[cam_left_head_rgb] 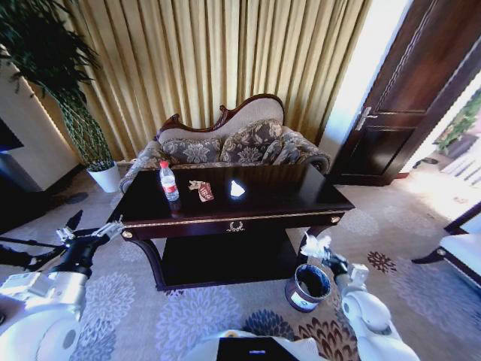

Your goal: Move to the front of the table and place the trash on the table into the trash bin.

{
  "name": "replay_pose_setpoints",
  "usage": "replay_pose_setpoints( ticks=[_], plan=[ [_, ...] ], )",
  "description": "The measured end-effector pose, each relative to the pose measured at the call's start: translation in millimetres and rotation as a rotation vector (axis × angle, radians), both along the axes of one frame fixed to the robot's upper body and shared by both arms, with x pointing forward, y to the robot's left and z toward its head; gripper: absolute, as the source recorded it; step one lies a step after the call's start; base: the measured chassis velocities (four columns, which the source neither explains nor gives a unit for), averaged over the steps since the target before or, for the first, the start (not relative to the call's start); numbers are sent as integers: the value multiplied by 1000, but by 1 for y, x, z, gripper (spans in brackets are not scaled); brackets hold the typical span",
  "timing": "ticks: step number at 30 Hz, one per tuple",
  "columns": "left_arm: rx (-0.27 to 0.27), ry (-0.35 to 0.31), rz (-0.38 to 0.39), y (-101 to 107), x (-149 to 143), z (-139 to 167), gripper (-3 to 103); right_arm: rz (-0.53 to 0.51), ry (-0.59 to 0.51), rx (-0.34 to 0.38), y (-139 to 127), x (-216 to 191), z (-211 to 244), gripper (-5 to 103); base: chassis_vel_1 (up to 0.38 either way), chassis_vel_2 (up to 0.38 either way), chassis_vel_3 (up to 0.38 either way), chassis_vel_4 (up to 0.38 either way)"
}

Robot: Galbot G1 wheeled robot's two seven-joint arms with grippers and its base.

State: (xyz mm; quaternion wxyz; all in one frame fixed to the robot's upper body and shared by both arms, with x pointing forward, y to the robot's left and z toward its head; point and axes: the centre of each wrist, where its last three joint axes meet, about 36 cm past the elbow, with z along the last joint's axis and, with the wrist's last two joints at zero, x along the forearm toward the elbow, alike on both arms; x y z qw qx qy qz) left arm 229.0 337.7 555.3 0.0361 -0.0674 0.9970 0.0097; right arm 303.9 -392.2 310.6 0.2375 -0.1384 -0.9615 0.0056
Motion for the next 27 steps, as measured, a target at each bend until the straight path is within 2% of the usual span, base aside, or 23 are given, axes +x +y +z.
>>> replay_pose_setpoints(
  ticks=[6, 12, 17, 18, 20, 22, 24, 25, 27],
  plan=[
    [-4, 6, 4, -1, -2, -1, 100, -124, 51, -20, -22, 16, -60, 0, 0, 0, 0, 0],
    [0, 5, 5, -1, -3, -1, 100, -198, 75, -56, -43, 24, -109, 0, 0, 0, 0, 0],
    [3, 2, 3, -2, -4, 0, 100, -220, 84, -69, -49, 24, -125, 0, 0, 0, 0, 0],
    [4, 2, 3, -2, -4, 0, 100, -220, 85, -69, -48, 23, -126, -3, 0, 0, 0, 0],
    [6, 7, -4, -3, -5, -1, 100, -212, 79, -69, -44, 22, -125, 7, 0, 0, 0, 0],
    [7, 9, -8, -3, -5, -1, 100, -208, 74, -68, -42, 21, -123, 7, 0, 0, 0, 0],
    [8, 11, -12, -5, -4, -2, 100, -200, 66, -67, -39, 20, -121, 18, 0, 0, 0, 0],
    [8, 11, -12, -5, -4, -2, 100, -200, 66, -67, -39, 20, -121, 18, 0, 0, 0, 0],
    [5, 12, -16, -6, -4, -3, 100, -195, 62, -67, -38, 18, -119, 28, 0, 0, 0, 0]
  ],
)
